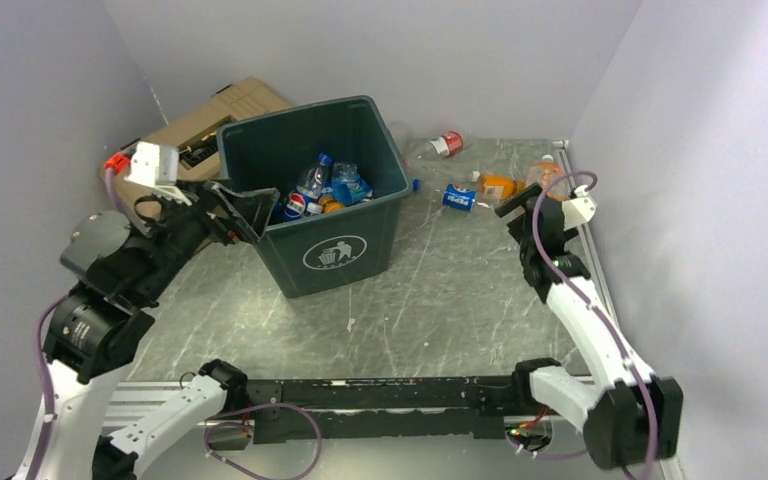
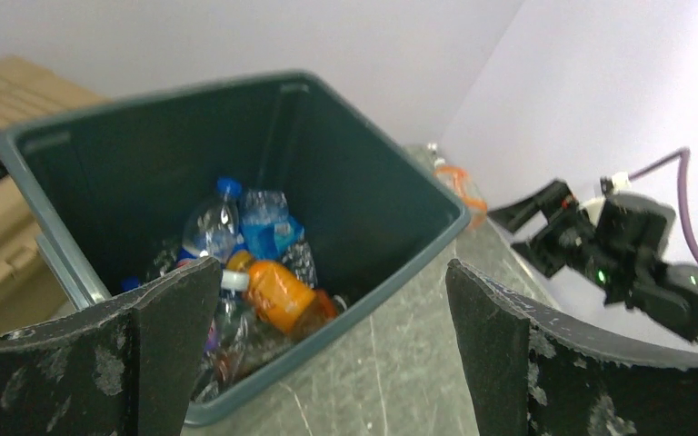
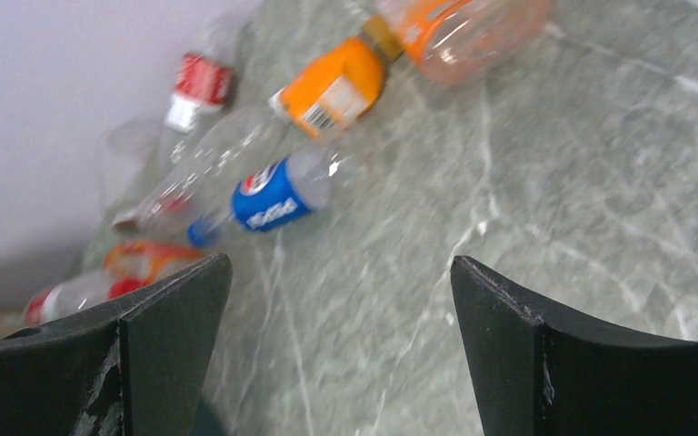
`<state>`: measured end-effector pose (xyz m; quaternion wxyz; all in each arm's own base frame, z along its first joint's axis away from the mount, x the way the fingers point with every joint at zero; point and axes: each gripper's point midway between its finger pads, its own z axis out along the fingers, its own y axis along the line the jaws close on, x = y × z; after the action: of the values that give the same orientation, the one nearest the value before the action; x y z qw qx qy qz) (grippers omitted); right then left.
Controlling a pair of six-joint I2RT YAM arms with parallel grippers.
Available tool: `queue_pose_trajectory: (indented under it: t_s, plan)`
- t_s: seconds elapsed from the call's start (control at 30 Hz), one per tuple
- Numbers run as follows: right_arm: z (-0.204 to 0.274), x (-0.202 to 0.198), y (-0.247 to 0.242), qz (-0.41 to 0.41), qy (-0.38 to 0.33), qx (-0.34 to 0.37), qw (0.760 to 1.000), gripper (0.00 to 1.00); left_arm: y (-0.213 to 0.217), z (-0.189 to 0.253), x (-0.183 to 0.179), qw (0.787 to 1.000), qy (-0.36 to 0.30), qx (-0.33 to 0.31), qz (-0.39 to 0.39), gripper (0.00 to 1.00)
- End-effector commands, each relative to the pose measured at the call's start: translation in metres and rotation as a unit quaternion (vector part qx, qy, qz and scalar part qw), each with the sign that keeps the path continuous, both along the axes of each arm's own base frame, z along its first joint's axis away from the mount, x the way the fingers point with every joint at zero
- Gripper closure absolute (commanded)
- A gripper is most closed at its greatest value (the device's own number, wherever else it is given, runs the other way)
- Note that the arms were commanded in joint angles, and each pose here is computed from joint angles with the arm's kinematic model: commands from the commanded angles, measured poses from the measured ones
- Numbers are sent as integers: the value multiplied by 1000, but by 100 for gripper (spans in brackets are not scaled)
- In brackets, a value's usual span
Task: Put the plastic bottles in the bin
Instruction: Move the plastic bottle to the center of the board.
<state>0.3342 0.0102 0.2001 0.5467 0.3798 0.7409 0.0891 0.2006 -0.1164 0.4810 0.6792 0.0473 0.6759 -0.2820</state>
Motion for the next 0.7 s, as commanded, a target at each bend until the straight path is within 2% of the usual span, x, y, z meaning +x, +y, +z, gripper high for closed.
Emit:
queue_pose_trajectory:
  t_s: [0.0,0.2,0.27,0.43,0.5,0.67]
  plan:
    - [7,38,-38,-68,-15,0,998,5,-3,-6,-13,999,6,-32,-20,1]
    - [7,74,-89,-116,52,-131,983,2,-2,-17,-19,998,8,-51,-24,2]
    - [3,80,-113,-128,76,-151,977,2,-1,-22,-22,998,9,-58,-24,3]
    - [-23,92,-169,-118,107,-110,981,5,6,-37,-32,997,8,-69,-19,4]
    - [-38,99,-179,-103,113,-90,984,7,8,-40,-35,997,7,-71,-18,4]
    - [-60,117,-193,-102,119,-92,983,9,8,-42,-35,998,12,-66,-18,4]
